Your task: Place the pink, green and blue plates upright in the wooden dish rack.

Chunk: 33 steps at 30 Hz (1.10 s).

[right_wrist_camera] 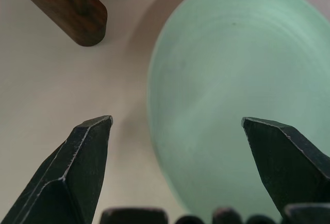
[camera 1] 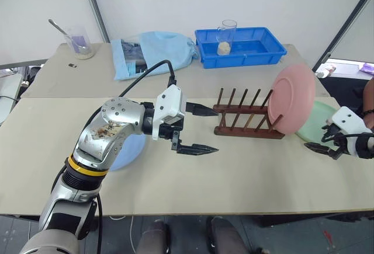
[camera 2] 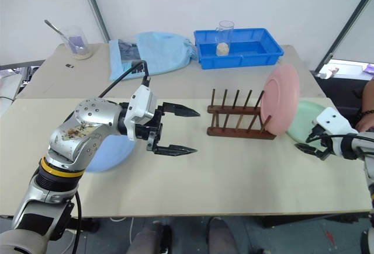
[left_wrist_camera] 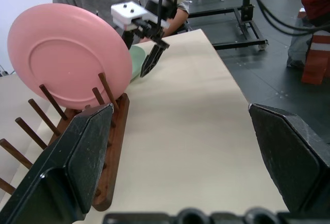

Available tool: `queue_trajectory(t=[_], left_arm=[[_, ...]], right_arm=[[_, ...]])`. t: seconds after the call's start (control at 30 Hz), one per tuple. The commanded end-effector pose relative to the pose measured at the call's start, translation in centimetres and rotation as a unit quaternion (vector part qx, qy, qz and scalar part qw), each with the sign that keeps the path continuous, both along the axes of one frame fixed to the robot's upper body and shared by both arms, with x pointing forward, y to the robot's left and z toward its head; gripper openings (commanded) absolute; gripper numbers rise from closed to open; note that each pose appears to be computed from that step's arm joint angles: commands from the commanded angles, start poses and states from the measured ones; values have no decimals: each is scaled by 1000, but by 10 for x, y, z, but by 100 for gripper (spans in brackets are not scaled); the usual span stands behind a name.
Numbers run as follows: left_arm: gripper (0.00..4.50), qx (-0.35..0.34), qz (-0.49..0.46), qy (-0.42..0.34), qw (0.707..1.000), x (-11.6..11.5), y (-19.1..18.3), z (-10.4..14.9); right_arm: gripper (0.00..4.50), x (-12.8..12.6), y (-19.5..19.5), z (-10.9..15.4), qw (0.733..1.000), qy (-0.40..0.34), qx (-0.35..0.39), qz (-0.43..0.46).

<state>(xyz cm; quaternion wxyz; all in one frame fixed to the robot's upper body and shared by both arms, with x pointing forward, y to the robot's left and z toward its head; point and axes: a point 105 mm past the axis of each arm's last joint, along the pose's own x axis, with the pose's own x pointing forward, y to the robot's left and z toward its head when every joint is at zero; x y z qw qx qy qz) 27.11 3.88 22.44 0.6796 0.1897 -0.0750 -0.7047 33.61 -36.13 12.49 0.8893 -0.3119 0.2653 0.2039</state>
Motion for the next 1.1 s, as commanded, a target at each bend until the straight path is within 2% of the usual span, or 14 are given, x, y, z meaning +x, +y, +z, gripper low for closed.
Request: queue_trajectory(t=[0.03,0.17,0.2,0.33,0.43,0.5,0.97,1.1], left_arm=[[450,-8,-1,-24,1000,-4,-1,7],[450,-13,-2,-21,1000,-5,-3,8],[450,-16,-4,-18,1000,-5,-3,9],[450,-25,-16,3,1000,-10,-1,11],[450,-19,-22,10,1000,-12,0,10],[450,-23,-27,26,999,-13,1,11],[450,-28,-57,39,997,-19,-1,17],[450,-30,-58,37,997,-19,-2,17]], right_arm=[[447,10,-3,3,1000,-8,-6,-9],[343,18,-5,-3,999,1,21,-36],[296,19,-5,-3,999,3,25,-40],[161,19,-5,-7,998,13,45,-51],[42,20,-5,-8,997,12,50,-58],[5,20,-4,-6,997,7,52,-57],[5,13,-7,-1,997,-8,53,-63],[5,12,-20,15,994,-41,45,-89]])
